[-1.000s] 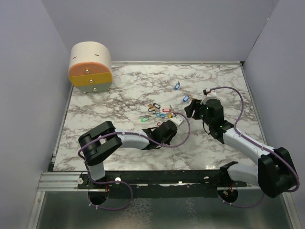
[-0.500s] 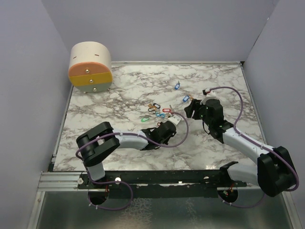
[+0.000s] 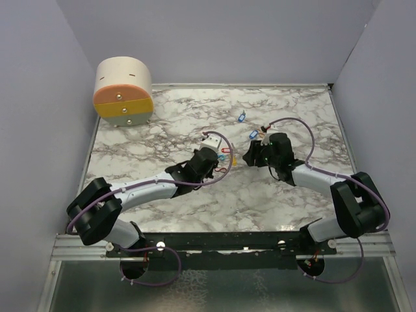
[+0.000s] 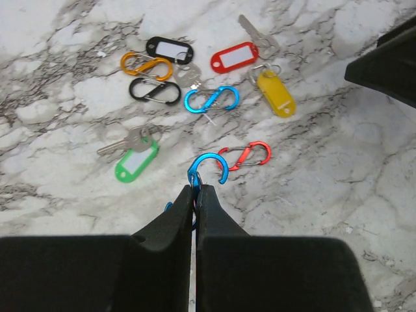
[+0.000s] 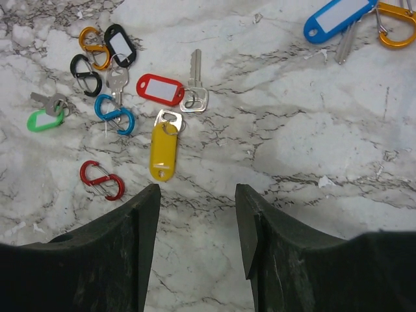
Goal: Put the keys on the keyring
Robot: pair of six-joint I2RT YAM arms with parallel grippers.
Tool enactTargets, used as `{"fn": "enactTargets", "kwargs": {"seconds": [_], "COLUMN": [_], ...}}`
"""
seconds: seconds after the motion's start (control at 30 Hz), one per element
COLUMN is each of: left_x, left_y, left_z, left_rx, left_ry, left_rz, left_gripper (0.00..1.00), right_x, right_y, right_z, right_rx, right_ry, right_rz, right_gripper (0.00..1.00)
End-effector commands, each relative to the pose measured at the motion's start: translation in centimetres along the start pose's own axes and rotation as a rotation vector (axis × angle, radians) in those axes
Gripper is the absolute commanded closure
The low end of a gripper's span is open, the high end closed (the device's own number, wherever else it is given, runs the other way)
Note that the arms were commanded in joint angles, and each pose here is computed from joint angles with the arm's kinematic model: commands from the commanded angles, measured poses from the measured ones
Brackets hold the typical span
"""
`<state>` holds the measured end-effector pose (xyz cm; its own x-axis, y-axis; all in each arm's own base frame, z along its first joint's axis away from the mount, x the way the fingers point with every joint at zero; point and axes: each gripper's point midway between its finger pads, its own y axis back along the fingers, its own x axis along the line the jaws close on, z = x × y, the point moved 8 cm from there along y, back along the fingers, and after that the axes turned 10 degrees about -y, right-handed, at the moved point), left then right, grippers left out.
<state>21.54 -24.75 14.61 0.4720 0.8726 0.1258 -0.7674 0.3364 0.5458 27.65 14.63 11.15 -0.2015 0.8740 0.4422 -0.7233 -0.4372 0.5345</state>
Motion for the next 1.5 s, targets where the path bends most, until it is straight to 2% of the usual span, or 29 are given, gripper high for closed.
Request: {"fn": "enactTargets", "kwargs": {"seconds": [0.0, 0.4, 0.8, 1.47], "left_x": [1.7, 2.7, 2.9, 3.6], "left_y": [0.4, 0.5, 0.5, 0.0], "left_z": [-0.9, -2.1, -2.4, -3.0], "left_rx": [0.024, 0.025, 0.027, 0.041], "left_ry": [0.031, 0.092, 0.098, 0.101], "left_rz": [0.042, 0.057, 0.056, 0.057], "left_gripper": [1.0, 1.0, 1.0, 1.0], "right_x": [2.0, 4.3, 4.0, 2.9], "right_y": [-1.2, -3.1, -5.5, -9.4], "right_z": [1.2, 0.4, 0.8, 1.1], "right_rx": [-0.016, 0.015, 0.03, 0.02], "right_ry": [0.034, 0.073, -0.016, 0.064], "right_rz": [0.132, 0.145, 0.046, -0.02], "right_gripper": [0.5, 0.52, 0.53, 0.55]}}
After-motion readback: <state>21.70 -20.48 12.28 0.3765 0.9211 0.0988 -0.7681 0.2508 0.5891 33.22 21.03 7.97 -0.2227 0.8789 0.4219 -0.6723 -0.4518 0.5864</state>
